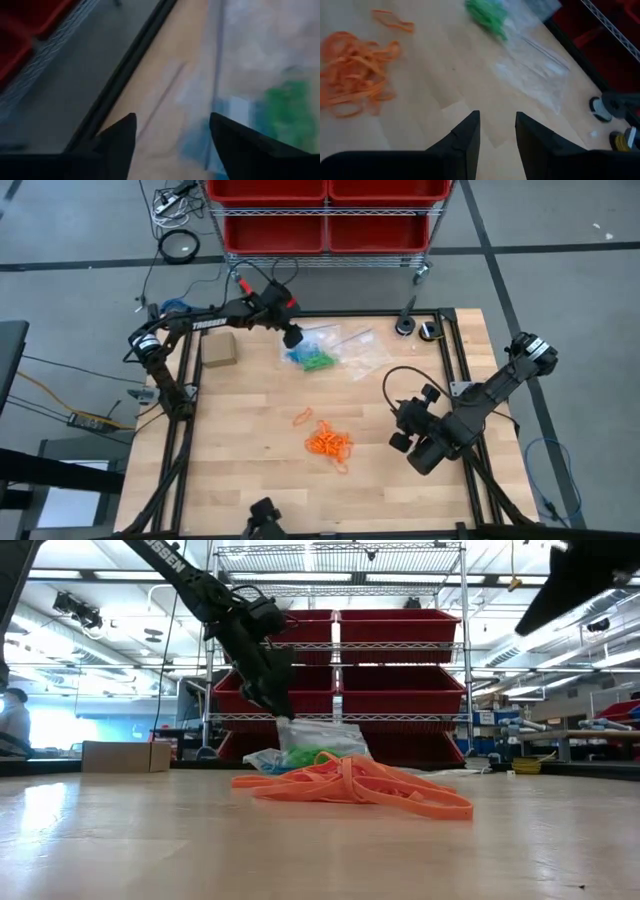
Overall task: Sort rubber bands
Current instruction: Close the bottom transparent zip bag, then put the orange rubber band into the transparent zip bag
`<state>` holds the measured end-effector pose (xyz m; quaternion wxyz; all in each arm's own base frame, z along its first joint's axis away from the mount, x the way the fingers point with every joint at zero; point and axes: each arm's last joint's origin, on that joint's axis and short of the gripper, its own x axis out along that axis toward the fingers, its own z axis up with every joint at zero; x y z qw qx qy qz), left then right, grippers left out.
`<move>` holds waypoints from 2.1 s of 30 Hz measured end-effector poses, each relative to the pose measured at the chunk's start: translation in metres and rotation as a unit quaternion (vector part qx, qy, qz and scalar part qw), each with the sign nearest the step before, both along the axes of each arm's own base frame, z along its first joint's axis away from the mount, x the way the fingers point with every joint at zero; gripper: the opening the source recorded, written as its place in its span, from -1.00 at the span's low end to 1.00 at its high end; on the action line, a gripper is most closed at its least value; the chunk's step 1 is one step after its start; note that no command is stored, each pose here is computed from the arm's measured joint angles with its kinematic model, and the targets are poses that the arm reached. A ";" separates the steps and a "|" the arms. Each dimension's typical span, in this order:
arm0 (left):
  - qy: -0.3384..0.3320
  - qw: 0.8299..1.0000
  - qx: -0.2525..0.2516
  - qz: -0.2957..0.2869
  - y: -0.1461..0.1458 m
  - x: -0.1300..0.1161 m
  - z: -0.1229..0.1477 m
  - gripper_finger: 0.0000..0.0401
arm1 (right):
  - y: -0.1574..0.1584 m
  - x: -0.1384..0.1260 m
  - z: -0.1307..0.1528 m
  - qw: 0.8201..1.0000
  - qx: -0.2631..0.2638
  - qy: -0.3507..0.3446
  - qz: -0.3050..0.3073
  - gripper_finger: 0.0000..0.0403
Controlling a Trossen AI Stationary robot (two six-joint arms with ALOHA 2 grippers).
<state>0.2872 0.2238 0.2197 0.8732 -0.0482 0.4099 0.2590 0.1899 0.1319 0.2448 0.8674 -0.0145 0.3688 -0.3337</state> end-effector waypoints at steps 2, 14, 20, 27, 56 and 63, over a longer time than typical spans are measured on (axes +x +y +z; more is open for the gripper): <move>0.031 0.999 0.021 0.018 0.001 -0.003 -0.001 0.40 | -0.003 0.000 -0.006 1.000 -0.001 -0.012 -0.015 -0.45; -0.025 0.992 0.116 0.032 -0.024 -0.013 0.059 0.37 | -0.034 0.008 -0.043 0.992 -0.046 -0.077 -0.091 -0.45; -0.144 0.983 0.097 -0.058 -0.073 -0.023 0.111 0.34 | -0.061 0.016 -0.061 0.988 -0.074 -0.059 -0.118 -0.45; -0.166 0.970 -0.006 -0.178 -0.153 -0.012 0.104 0.29 | -0.100 0.039 -0.073 0.986 -0.072 -0.048 -0.140 -0.46; -0.454 0.857 -0.072 -0.233 -0.303 -0.049 -0.004 0.26 | -0.238 0.067 -0.101 0.981 0.107 -0.139 -0.087 -0.41; -0.447 0.858 -0.074 -0.240 -0.307 -0.050 -0.005 0.26 | -0.241 0.083 -0.126 0.981 0.119 -0.135 -0.074 -0.03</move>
